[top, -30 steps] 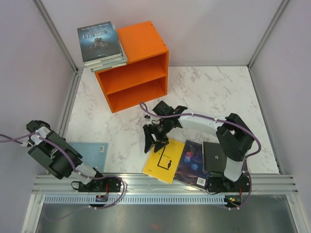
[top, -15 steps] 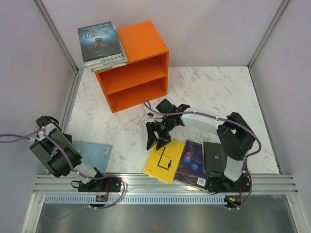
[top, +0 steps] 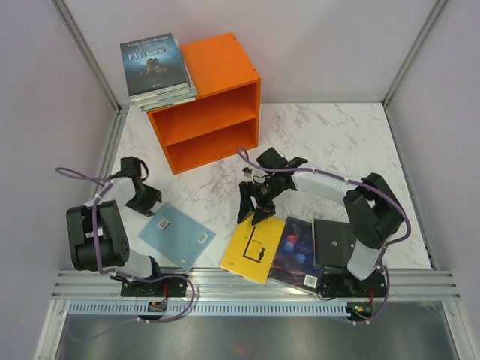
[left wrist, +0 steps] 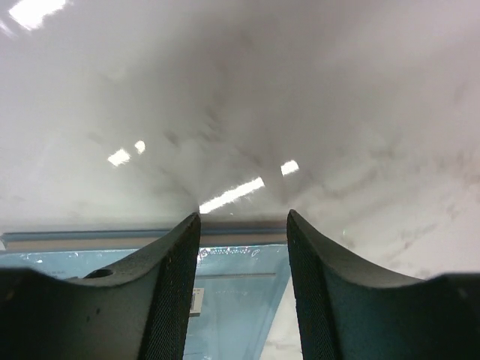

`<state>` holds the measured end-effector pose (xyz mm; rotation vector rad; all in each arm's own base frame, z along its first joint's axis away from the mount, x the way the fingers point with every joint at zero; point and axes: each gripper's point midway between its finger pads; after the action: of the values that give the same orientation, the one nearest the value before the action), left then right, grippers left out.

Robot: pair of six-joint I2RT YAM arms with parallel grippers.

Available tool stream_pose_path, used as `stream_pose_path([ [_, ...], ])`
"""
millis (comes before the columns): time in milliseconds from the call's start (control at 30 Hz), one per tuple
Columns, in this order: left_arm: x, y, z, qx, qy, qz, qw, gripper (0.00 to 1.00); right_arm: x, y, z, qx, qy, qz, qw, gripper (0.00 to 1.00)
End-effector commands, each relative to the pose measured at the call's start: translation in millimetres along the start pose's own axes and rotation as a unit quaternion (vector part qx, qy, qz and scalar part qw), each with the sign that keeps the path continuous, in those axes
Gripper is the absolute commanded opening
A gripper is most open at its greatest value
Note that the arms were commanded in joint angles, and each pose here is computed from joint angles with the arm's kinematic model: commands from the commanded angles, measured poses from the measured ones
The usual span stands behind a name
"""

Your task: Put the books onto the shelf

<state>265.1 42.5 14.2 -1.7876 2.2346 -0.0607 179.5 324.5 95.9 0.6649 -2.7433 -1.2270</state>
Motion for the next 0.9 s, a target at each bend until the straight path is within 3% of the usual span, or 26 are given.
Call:
stream_pose_path([
  [0,83,18,2,-0.048,0.079,0.019,0.996,0.54,-6,5,-11,-0.006,-0.023,-0.032,0.999,0.71],
  [100,122,-5,-5,-0.026,0.093,0.110,0.989,0.54,-10,2,-11,-0.005,-0.027,-0.032,0.999,0.71],
  [200,129,-34,-27,0.019,0.078,0.165,0.983,0.55,-17,2,-10,-0.009,-0.031,-0.029,0.999,0.71],
  [433,86,-50,-107,0.121,-0.006,0.145,0.982,0.56,-52,15,-7,-0.025,-0.059,-0.038,0.997,0.71],
  [567,79,-29,-127,0.129,-0.020,0.145,0.981,0.56,-74,18,2,-0.043,-0.073,-0.045,0.995,0.72],
  [867,112,64,-87,0.078,0.054,0.124,0.988,0.54,-110,-8,48,-0.028,-0.097,-0.049,0.994,0.73],
])
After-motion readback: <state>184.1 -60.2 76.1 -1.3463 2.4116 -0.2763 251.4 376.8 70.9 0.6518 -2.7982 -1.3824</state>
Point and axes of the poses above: each gripper's point midway between its finger pads, its own z axis out along the fingers, its own y axis along the line the jaws close on, x = y × z, and after that the axes turned 10 degrees about -z, right-handed
